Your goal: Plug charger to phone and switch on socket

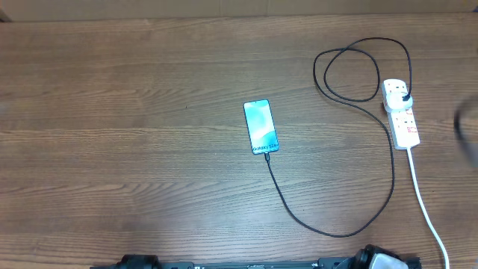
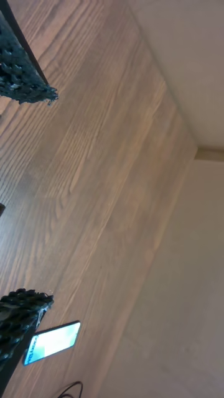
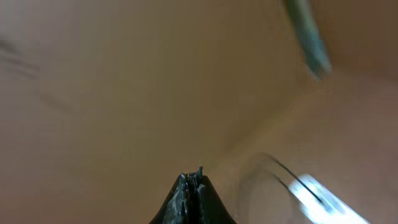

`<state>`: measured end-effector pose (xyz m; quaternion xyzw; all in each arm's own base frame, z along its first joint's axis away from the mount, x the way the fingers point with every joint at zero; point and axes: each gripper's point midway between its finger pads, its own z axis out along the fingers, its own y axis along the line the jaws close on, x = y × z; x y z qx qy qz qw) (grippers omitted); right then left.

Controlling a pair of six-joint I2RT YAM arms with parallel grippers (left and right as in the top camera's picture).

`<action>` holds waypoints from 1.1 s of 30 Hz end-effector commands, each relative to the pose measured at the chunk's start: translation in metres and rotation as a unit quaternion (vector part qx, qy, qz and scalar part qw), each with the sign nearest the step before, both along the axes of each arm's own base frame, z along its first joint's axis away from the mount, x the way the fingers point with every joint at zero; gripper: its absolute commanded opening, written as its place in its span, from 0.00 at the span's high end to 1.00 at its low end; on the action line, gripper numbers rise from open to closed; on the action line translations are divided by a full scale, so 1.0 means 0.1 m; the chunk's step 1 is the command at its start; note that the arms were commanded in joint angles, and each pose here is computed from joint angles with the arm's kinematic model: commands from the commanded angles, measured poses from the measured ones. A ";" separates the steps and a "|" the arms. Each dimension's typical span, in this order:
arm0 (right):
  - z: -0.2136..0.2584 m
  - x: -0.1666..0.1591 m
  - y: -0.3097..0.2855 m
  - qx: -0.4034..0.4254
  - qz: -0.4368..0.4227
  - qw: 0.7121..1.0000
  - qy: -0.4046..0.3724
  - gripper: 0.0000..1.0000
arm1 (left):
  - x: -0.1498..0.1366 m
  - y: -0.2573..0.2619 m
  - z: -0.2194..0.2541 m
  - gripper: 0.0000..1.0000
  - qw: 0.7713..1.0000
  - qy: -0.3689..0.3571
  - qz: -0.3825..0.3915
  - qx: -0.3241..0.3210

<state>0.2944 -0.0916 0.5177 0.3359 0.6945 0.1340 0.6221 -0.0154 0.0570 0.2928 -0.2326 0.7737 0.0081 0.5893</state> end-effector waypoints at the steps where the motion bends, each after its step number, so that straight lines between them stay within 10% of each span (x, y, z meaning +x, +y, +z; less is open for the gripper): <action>1: 0.53 -0.49 0.31 -0.013 0.029 0.995 -0.099 0.96 | -0.04 0.01 0.01 0.01 1.000 -0.008 0.022 -0.004; 11: 1.42 -1.42 0.70 -0.085 0.041 0.953 -0.288 0.91 | -0.07 0.00 0.01 0.00 0.999 -0.008 0.046 -0.003; 23: 1.02 -1.49 1.06 -0.050 0.148 0.957 -0.246 0.85 | -0.04 -0.05 0.02 0.00 0.998 -0.024 0.043 -0.041; 33: 0.90 -2.25 1.16 -0.067 0.151 0.935 -0.313 0.84 | 0.51 -0.03 0.43 0.00 0.981 -0.144 0.054 -0.115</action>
